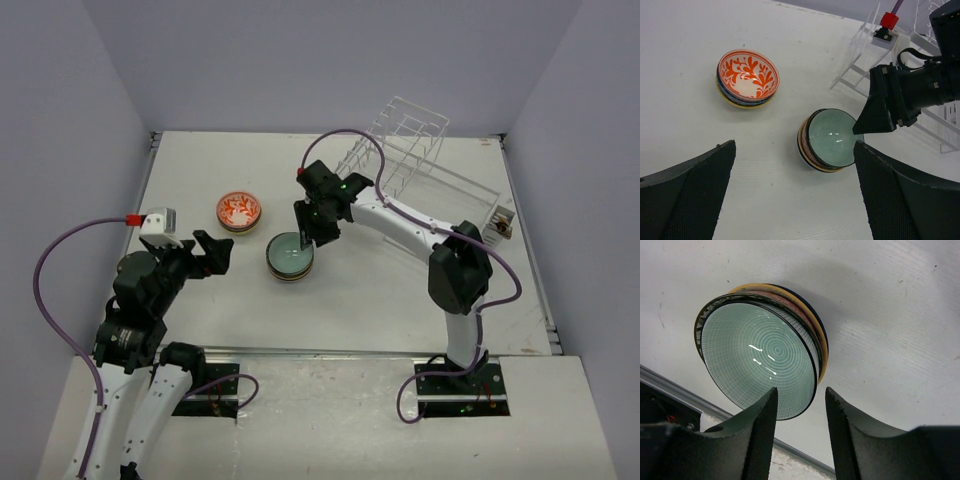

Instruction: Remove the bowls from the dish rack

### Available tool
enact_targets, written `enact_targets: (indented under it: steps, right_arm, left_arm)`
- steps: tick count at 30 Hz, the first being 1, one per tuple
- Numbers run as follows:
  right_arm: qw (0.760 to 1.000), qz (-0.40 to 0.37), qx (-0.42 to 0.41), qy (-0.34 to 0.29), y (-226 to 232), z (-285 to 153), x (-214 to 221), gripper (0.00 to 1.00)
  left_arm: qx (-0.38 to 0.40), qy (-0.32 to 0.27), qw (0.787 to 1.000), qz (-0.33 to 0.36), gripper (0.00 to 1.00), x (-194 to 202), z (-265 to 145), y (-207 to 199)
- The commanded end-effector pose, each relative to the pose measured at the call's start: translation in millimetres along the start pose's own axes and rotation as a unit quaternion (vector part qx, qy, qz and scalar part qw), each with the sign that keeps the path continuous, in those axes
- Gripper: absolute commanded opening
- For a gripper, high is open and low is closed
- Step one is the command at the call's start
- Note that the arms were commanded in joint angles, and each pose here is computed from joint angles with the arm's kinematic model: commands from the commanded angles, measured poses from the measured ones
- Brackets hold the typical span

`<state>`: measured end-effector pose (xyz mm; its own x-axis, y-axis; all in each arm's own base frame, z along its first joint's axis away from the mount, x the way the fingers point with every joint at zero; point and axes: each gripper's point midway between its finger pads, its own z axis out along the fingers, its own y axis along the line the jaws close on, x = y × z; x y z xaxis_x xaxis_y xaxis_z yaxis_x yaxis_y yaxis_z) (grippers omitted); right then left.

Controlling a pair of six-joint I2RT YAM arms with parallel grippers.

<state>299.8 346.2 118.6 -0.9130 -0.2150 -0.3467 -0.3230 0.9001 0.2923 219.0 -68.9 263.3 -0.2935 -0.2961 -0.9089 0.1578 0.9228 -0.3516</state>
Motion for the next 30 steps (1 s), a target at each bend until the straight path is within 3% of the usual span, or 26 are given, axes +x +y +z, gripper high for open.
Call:
enact_targets:
  steps: [1, 7, 12, 17, 24, 30]
  right_arm:
    - [1.000, -0.004, -0.013, -0.027, 3, -21, -8, 0.43]
    - [1.000, 0.002, -0.020, -0.011, 1, -6, 2, 0.24]
    - [0.999, 0.007, -0.031, -0.004, 3, 5, 8, 0.17]
    - [0.999, 0.010, -0.041, -0.007, 6, 7, 9, 0.01]
    - [0.999, 0.013, -0.050, 0.000, 9, 14, 11, 0.01]
    - [0.999, 0.012, -0.047, -0.011, 9, 5, 7, 0.21]
  left_arm:
    - [-0.003, -0.016, 1.000, 0.000, 1.00, -7, 0, 0]
    - [-0.004, -0.017, 1.000, 0.000, 1.00, -8, 0, 0]
    - [-0.005, -0.016, 1.000, 0.000, 1.00, -8, 0, 0]
    - [-0.005, -0.014, 1.000, 0.000, 1.00, -7, 1, 1]
    - [-0.005, -0.014, 1.000, 0.000, 1.00, -7, 1, 1]
    - [-0.005, -0.014, 1.000, 0.000, 1.00, -7, 1, 1]
